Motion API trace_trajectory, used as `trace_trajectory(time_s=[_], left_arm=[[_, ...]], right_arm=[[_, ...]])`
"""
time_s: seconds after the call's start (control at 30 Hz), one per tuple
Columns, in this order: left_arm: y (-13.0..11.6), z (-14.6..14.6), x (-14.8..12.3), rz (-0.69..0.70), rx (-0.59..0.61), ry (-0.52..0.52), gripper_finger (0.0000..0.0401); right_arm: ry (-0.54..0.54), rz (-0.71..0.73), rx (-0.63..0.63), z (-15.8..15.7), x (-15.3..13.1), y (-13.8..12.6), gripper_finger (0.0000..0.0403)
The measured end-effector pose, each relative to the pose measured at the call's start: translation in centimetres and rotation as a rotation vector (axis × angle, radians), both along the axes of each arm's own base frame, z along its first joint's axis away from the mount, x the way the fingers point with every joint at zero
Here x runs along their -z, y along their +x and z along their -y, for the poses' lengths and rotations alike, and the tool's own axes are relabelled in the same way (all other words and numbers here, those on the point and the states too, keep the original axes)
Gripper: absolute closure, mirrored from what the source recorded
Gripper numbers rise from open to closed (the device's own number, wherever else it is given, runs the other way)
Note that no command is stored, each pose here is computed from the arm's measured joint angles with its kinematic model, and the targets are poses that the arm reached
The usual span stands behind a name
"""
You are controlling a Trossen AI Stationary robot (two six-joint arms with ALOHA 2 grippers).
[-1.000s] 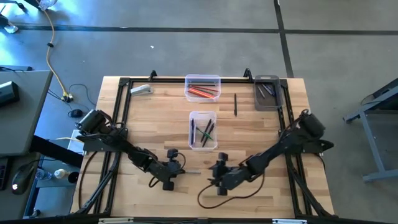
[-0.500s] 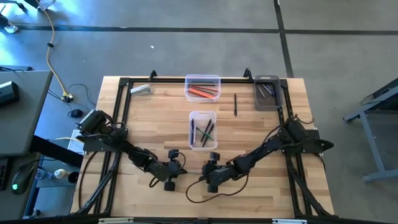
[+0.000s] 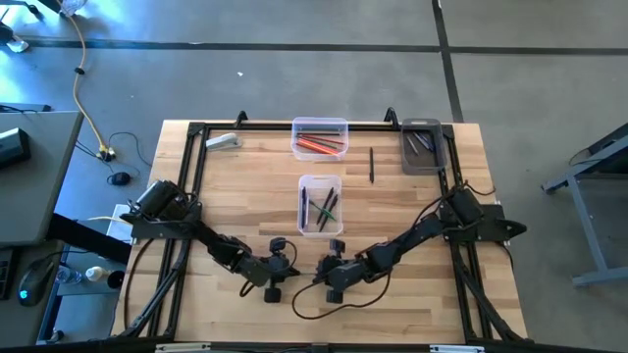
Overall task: Sort crayons/erasers/pens/pencils in bins
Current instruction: Put the gray crayon into the transparent black bin
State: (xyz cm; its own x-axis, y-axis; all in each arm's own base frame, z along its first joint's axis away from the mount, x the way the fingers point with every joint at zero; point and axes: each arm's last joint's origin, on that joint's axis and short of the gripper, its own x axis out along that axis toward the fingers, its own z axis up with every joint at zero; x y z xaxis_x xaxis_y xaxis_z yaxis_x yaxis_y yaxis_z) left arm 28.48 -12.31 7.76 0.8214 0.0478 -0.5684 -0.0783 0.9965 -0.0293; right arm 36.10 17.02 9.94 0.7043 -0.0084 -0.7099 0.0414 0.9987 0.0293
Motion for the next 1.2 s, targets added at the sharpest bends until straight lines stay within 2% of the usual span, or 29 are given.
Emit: trace_trajectory(time_s=[0.4, 0.6, 0.8, 0.97, 1.2], left_arm=[[0.0, 0.0, -0.1, 0.004, -0.019, -0.025, 0.0400], [0.0, 0.0, -0.5, 0.013, -0.018, -0.047, 0.0376], [0.0, 0.2, -2.8, 0.077, 0.007, -0.061, 0.0332], [-0.4, -0.1, -5.8, 0.139, 0.012, -0.081, 0.0299], [-2.0, -0.7, -9.8, 0.219, 0.042, -0.046, 0.0278]], right_arm=[[-0.017, -0.008, -0.025, 0.0, 0.1, -0.1, 0.0382], [-0.019, -0.004, -0.031, 0.0, 0.0, -0.1, 0.0384], [-0.026, -0.009, -0.056, 0.0, -0.6, -0.3, 0.0385], [-0.023, -0.015, -0.065, 0.0, -0.7, -0.3, 0.0386], [-0.016, -0.037, -0.086, -0.2, -1.0, -0.7, 0.0386]])
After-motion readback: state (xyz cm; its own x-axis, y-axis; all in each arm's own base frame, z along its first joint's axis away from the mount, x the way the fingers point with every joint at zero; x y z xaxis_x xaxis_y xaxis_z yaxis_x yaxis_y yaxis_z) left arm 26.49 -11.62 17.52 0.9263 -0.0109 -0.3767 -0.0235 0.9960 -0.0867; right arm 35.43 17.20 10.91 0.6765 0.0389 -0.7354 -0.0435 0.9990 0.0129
